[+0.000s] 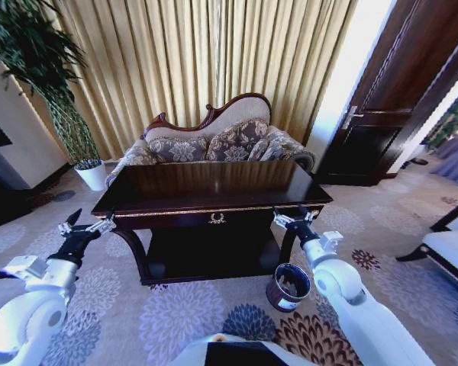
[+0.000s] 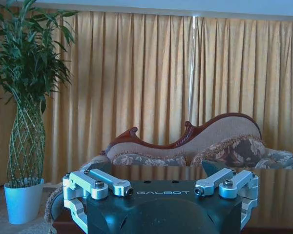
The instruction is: Move to the front of the table and place the trash on the table into the trash bin.
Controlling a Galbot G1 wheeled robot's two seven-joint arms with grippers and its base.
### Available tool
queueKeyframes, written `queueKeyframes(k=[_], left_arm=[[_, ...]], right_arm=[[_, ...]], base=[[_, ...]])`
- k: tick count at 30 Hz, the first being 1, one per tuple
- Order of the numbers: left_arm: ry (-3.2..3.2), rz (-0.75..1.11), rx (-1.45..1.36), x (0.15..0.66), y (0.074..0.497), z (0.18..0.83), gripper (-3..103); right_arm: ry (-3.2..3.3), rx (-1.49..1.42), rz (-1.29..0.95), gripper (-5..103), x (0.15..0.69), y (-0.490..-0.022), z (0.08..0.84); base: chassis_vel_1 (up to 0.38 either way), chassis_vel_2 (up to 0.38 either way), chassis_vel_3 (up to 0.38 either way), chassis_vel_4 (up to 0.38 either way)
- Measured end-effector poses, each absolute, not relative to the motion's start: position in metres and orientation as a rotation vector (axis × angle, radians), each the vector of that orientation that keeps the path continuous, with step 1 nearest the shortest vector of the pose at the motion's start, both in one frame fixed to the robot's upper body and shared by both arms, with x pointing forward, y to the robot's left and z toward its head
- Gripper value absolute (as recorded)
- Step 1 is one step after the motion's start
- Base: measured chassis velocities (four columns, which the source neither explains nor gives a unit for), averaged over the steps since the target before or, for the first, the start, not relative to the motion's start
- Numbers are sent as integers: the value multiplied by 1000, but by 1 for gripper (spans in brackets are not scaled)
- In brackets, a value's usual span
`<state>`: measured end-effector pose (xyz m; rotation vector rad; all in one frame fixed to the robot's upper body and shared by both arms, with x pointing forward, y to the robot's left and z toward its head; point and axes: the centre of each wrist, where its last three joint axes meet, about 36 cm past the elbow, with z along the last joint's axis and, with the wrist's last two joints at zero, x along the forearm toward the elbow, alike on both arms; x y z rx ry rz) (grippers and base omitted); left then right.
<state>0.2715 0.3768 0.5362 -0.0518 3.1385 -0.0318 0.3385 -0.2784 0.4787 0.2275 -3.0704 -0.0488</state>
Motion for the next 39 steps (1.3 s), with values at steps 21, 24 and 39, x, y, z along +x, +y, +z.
queueKeyframes(k=[21,24,39], left_arm=[[3173,-28,-42,273,377,537,100],[3175,-29,-42,272,377,537,100],[3174,-32,-28,272,374,538,100]], right_arm=[[-3059,223,-49,100,335,-278,476],[-3060,223,-49,100,335,-278,476],[-3069,219,-48,100,331,-279,480]], base=[[44,-46,-47,50],[151,-170,-157,143],[147,-151,-142,138]])
